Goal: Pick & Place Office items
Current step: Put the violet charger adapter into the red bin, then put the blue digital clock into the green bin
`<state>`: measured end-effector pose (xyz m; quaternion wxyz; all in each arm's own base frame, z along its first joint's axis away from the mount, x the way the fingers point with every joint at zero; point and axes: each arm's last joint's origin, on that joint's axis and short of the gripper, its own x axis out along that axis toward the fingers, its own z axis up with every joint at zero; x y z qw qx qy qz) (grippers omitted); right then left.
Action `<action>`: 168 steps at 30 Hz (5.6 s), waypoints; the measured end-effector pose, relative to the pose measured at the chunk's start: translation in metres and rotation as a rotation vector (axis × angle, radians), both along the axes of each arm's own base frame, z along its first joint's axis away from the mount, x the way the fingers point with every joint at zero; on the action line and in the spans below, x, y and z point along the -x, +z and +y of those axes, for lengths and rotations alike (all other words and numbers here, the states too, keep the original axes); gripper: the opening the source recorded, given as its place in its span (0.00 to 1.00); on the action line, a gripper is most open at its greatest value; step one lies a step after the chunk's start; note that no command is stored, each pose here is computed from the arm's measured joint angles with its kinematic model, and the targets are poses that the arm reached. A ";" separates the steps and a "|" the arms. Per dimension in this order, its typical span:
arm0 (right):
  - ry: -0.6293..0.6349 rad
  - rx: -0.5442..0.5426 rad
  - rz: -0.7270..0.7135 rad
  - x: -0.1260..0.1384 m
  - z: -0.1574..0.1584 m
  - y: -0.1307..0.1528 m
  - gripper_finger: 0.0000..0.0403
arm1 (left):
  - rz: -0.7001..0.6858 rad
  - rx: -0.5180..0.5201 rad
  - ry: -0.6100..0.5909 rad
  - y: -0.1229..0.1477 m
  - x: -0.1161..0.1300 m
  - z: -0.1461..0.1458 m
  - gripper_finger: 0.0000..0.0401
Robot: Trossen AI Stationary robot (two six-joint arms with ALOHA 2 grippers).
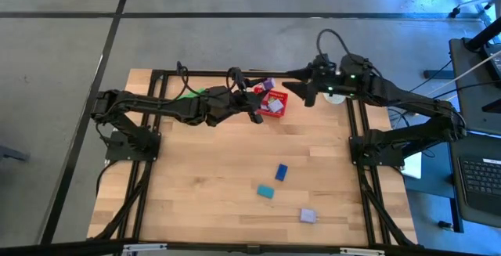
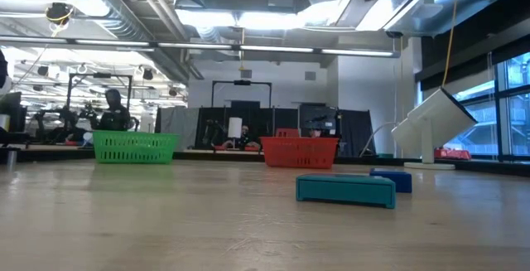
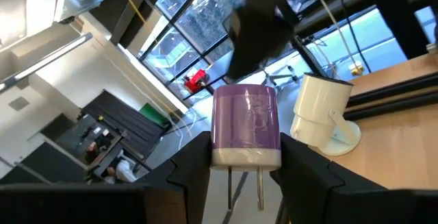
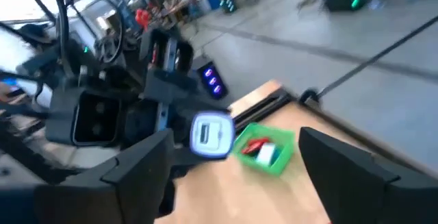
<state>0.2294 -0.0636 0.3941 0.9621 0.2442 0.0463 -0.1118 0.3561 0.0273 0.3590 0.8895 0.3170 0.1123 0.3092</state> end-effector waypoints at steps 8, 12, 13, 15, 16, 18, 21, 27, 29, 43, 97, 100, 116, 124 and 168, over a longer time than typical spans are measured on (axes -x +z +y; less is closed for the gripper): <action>0.093 -0.031 -0.026 -0.031 -0.008 -0.013 0.89 | -0.006 0.035 -0.032 -0.005 -0.002 0.017 0.35; 0.056 -0.025 -0.006 -0.041 -0.015 -0.022 0.90 | -0.009 0.031 -0.083 -0.004 -0.003 0.018 0.35; 0.050 -0.027 0.000 -0.043 -0.017 -0.024 0.90 | -0.006 0.030 -0.086 -0.004 -0.003 0.018 0.35; 0.040 -0.033 0.012 -0.045 -0.021 -0.027 0.89 | -0.004 0.027 -0.080 -0.004 -0.003 0.019 0.35; 0.036 -0.033 0.013 -0.046 -0.022 -0.028 0.89 | -0.001 0.023 -0.077 -0.004 -0.002 0.020 0.35; 0.029 -0.033 0.010 -0.046 -0.024 -0.028 0.87 | 0.015 0.009 -0.070 -0.005 -0.002 0.022 0.35; 0.024 -0.034 0.012 -0.045 -0.027 -0.028 0.81 | 0.031 -0.012 -0.064 -0.005 -0.002 0.024 0.35; 0.032 -0.039 0.010 -0.044 -0.029 -0.028 0.59 | 0.030 -0.012 -0.058 -0.005 -0.002 0.026 0.35; 0.052 -0.039 0.009 -0.044 -0.030 -0.028 0.49 | 0.030 -0.012 -0.060 -0.004 -0.002 0.026 0.35; 0.077 -0.032 0.022 -0.039 -0.041 -0.029 0.33 | -0.081 0.133 -0.032 -0.004 -0.001 0.026 0.50; -0.126 -0.213 0.783 -0.081 -0.098 -0.191 0.65 | -0.325 0.782 0.279 -0.021 0.030 0.060 0.60; -0.142 -0.189 0.775 -0.072 -0.094 -0.173 0.68 | -0.318 0.782 0.282 -0.022 0.030 0.060 0.60; 0.137 0.068 0.902 -0.001 -0.030 -0.098 0.64 | -0.048 1.103 0.315 -0.062 0.031 0.039 0.60; 0.223 0.109 0.930 0.006 -0.009 -0.092 0.62 | 0.305 1.062 0.022 -0.089 0.010 -0.004 0.60; -0.013 -0.252 0.889 -0.004 0.077 -0.093 0.61 | 0.650 0.737 -0.575 -0.232 -0.055 -0.147 0.60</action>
